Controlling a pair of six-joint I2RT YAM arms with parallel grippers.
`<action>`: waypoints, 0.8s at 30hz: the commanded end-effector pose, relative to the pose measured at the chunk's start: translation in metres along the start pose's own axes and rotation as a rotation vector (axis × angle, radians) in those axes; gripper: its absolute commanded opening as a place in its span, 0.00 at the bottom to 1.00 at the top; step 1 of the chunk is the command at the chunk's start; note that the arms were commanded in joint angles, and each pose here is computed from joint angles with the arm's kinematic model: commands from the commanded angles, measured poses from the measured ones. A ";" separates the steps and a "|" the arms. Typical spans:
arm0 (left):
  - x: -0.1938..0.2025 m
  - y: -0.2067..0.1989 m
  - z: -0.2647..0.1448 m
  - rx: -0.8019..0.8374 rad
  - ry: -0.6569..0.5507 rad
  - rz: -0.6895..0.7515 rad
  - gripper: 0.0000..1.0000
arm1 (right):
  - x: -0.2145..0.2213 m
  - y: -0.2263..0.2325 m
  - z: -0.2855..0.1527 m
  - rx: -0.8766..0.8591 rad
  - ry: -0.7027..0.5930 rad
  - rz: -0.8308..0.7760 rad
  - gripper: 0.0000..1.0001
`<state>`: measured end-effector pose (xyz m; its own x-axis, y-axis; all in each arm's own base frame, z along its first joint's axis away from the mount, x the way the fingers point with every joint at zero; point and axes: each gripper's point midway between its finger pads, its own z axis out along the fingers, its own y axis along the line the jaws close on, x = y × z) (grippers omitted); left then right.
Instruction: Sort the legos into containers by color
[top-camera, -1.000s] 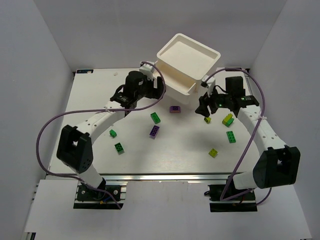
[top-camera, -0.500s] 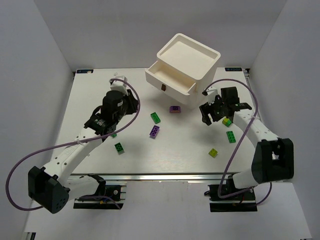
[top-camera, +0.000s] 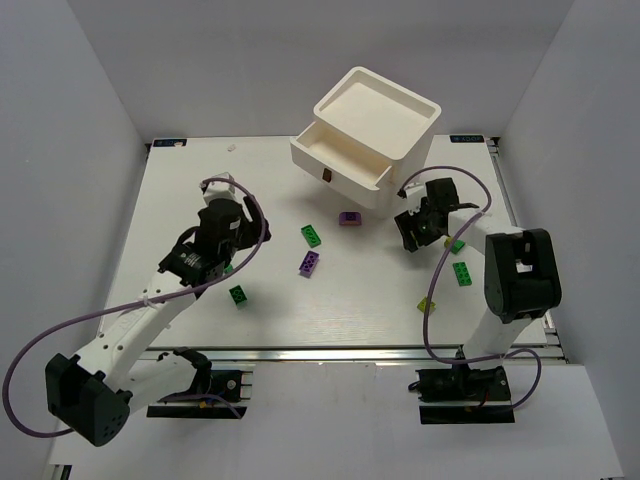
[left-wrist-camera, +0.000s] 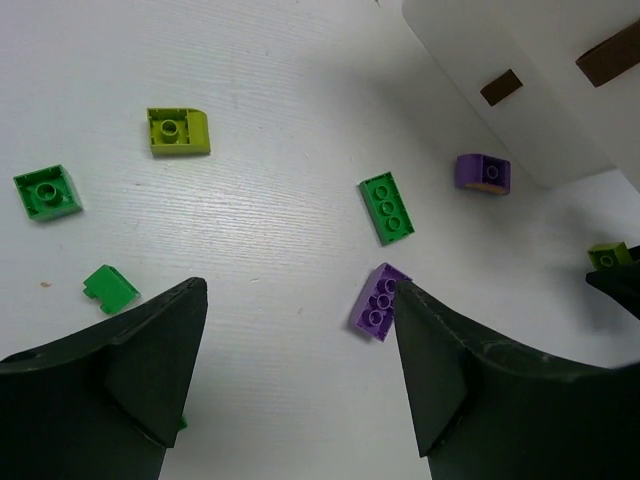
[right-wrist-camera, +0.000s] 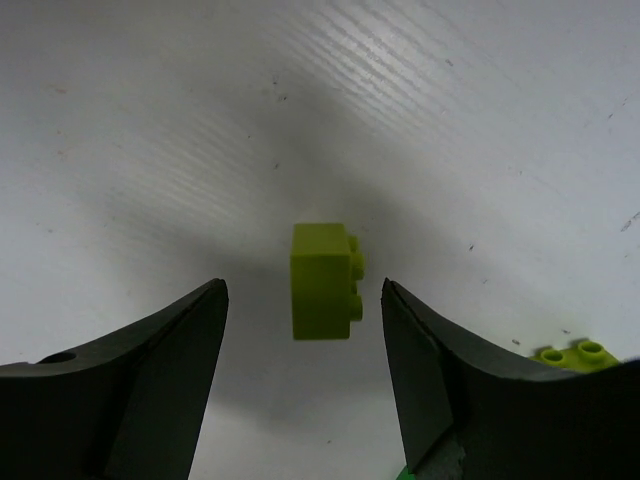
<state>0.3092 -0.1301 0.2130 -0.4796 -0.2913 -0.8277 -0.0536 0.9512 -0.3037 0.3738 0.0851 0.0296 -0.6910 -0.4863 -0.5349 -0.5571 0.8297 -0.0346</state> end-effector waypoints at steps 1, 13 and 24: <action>0.004 0.014 -0.003 -0.055 -0.002 -0.026 0.85 | -0.028 -0.017 0.003 0.051 -0.077 -0.018 0.68; 0.003 0.033 -0.002 -0.148 -0.001 -0.078 0.56 | -0.033 0.020 -0.052 -0.178 -0.160 -0.112 0.04; -0.014 0.019 0.040 -0.131 0.168 -0.191 0.56 | -0.120 0.106 -0.219 -0.504 -0.619 -0.489 0.00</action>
<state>0.3432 -0.1033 0.1893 -0.5476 -0.4263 -0.7200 -0.2807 0.9042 -0.3218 0.2997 0.1460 0.2385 -0.0635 -0.5117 -0.8568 -0.9194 0.3639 -0.1491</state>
